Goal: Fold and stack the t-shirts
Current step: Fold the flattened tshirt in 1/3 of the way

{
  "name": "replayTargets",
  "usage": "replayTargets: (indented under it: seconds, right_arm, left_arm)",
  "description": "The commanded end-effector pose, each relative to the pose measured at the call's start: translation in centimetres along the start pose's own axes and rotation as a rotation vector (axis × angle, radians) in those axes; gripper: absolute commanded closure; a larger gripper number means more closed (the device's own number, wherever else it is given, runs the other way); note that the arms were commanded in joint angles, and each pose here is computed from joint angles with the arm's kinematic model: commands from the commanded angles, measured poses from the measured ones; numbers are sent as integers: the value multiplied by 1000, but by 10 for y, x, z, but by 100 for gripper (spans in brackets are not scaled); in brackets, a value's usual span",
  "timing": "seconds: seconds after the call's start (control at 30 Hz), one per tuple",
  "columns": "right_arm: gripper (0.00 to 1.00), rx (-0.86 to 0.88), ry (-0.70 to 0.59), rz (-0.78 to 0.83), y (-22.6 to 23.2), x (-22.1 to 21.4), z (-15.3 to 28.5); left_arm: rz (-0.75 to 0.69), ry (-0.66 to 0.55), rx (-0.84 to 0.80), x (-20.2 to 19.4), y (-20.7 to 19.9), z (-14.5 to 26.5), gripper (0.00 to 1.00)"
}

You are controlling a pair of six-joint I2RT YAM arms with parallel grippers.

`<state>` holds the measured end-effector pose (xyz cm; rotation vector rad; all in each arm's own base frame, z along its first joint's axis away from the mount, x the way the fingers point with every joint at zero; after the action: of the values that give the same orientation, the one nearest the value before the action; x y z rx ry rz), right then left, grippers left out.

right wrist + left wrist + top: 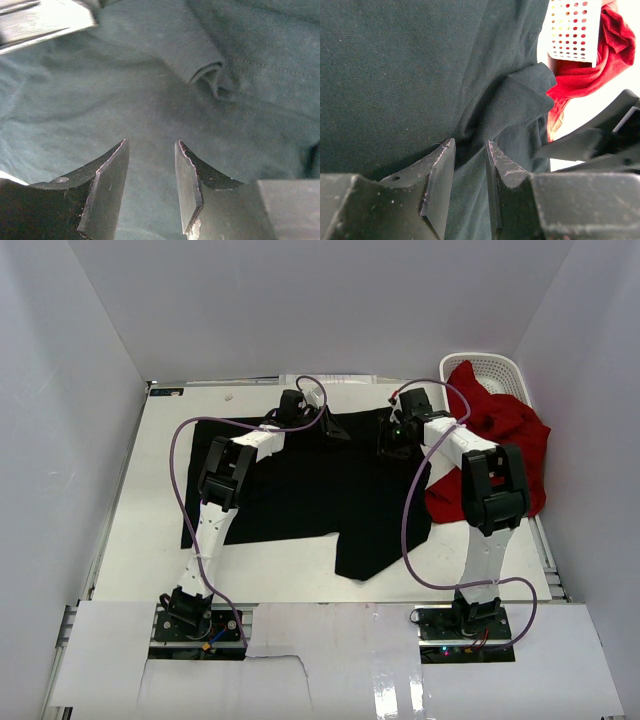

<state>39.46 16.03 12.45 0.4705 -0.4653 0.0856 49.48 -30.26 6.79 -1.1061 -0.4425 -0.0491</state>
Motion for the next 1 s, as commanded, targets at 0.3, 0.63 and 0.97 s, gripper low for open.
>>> replayTargets:
  seconds: [0.3,0.63,0.97]
  right_arm:
    - [53,-12,-74,6,-3,34,-30]
    - [53,-66,-111,12,-9,49,-36]
    - [53,-120,-121,29,-13,53,-33]
  left_arm:
    - [-69,-48,-13,22,-37,21,58]
    - [-71,-49,-12,23,-36,22,58]
    - [-76,-57,-16,27,-37,25,58]
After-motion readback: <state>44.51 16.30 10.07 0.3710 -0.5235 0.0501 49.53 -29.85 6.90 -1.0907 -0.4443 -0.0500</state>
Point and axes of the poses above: each gripper's point midway between its finger pads, its own z axis back along the fingers, its own y axis along the line the jaws close on, x = y × z, the point moved 7 cm from there along z, back along the fingers, and after that the axes turned 1 degree about z, right-handed, at the moved point
